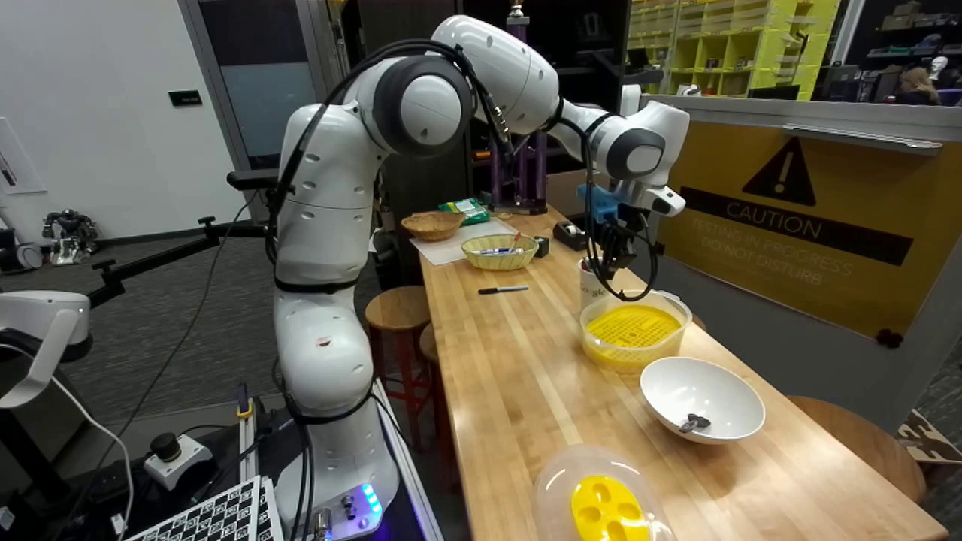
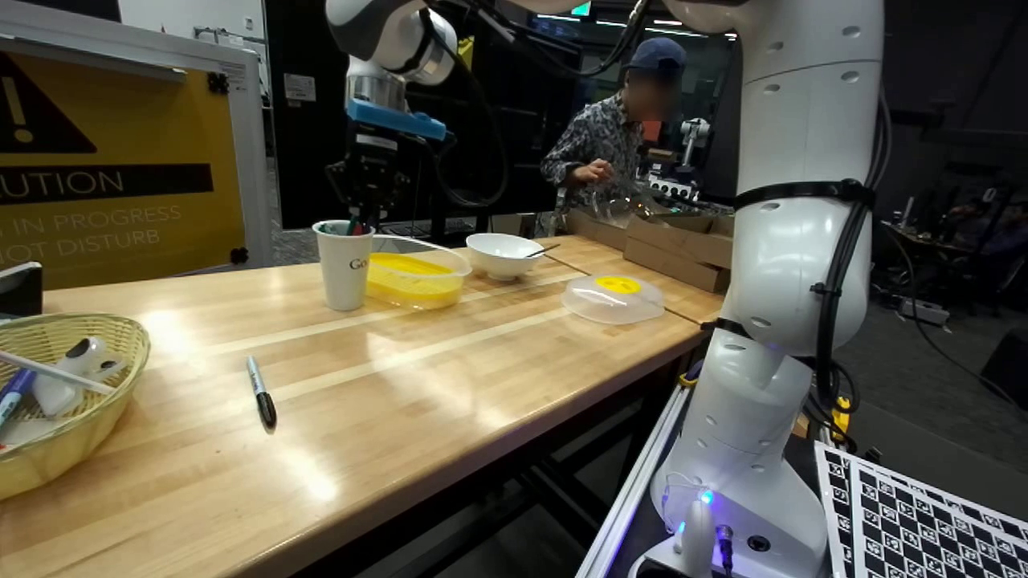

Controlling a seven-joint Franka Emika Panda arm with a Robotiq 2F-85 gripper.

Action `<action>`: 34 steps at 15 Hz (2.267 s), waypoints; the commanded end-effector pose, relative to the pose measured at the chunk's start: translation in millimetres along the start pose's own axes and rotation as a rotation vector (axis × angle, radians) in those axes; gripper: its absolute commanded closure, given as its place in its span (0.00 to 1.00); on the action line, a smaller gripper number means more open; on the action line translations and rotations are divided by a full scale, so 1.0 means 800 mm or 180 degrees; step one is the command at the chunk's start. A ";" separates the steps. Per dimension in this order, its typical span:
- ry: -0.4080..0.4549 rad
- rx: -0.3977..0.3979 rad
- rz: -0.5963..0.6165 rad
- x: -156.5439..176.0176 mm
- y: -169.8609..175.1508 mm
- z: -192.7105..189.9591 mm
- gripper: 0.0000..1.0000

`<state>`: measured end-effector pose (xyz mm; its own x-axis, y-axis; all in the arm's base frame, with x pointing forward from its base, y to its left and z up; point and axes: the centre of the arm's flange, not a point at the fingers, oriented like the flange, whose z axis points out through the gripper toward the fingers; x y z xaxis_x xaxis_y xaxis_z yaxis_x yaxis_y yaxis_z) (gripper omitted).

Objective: Push the cup to the right

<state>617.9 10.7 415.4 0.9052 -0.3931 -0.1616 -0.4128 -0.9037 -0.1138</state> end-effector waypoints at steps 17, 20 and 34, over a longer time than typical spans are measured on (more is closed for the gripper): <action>-0.0001 0.0062 0.0122 0.001 0.022 -0.002 0.94; 0.0005 0.0047 0.0095 -0.002 0.020 0.000 0.53; 0.0094 0.0055 0.0046 -0.010 0.016 -0.031 0.00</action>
<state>615.7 -1.6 416.0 0.8973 -0.4108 -0.1617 -0.4303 -0.8957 -0.1123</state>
